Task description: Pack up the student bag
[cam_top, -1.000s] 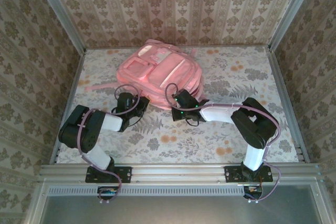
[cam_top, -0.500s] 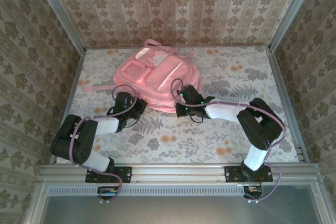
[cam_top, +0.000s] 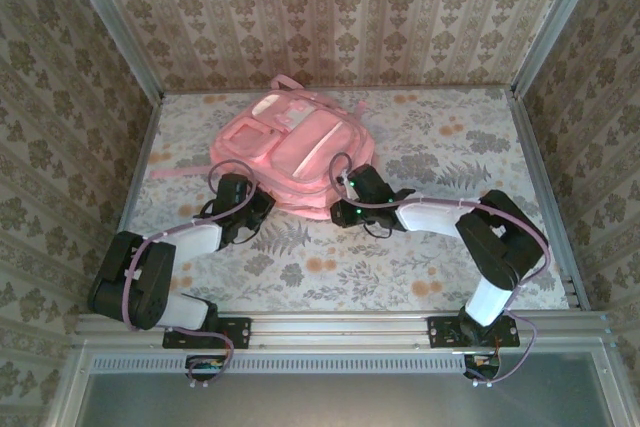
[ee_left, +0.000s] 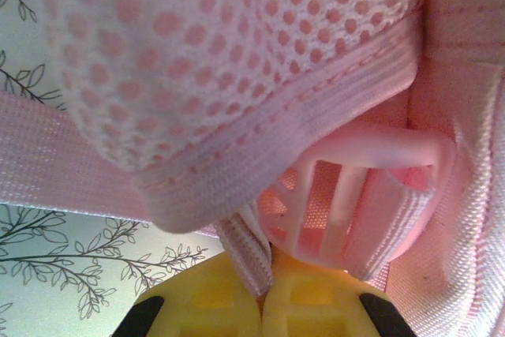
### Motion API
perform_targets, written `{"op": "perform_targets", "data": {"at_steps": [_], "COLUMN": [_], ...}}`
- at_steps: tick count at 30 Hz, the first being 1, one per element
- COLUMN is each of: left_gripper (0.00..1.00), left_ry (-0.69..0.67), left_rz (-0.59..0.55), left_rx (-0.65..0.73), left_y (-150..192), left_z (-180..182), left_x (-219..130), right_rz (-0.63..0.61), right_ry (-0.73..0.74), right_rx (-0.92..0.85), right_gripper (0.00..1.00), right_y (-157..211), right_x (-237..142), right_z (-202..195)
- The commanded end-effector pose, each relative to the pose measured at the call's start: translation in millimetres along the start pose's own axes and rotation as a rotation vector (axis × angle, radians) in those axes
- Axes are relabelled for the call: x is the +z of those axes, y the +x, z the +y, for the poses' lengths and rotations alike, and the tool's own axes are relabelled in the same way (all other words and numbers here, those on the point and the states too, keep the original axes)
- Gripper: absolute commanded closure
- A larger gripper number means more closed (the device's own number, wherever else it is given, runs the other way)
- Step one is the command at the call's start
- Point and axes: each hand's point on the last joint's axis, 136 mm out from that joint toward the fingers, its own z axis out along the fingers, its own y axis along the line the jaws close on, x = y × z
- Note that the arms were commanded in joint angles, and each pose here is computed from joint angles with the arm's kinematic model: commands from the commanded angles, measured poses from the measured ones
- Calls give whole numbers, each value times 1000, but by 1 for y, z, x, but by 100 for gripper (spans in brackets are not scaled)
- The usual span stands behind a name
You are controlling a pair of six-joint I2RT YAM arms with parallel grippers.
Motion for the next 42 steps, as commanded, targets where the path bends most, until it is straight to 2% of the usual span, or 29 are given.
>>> {"op": "perform_targets", "data": {"at_steps": [1,7,15,23,31,37,42], "left_gripper": [100,100,100,100,100,100,100], "left_ry": [-25,-16,-18,-20,-21,-20,-20], "left_rz": [-35,-28,-22,-18,-16,-14,-13], "left_rx": [23,25,23,23,20,20,23], "left_y": [-9,-9,-7,-6,-5,-4,-3], "left_z": [2,-2,-1,-1,0,0,-1], "left_x": [-5,-5,-6,-5,-6,-6,-6], "right_rz": [-39,-34,21,40,53,50,42], "right_ry": [-95,-214,-375,-409,-354,-342,-361], "right_rx": [22,82,153,204,239,256,274], "right_gripper": [73,65,63,59,57,60,67], "right_y": [-1,0,-2,-6,-6,-10,-19], "right_x": [-9,-15,-12,-13,3,12,18], "right_z": [10,16,38,42,29,26,30]}}
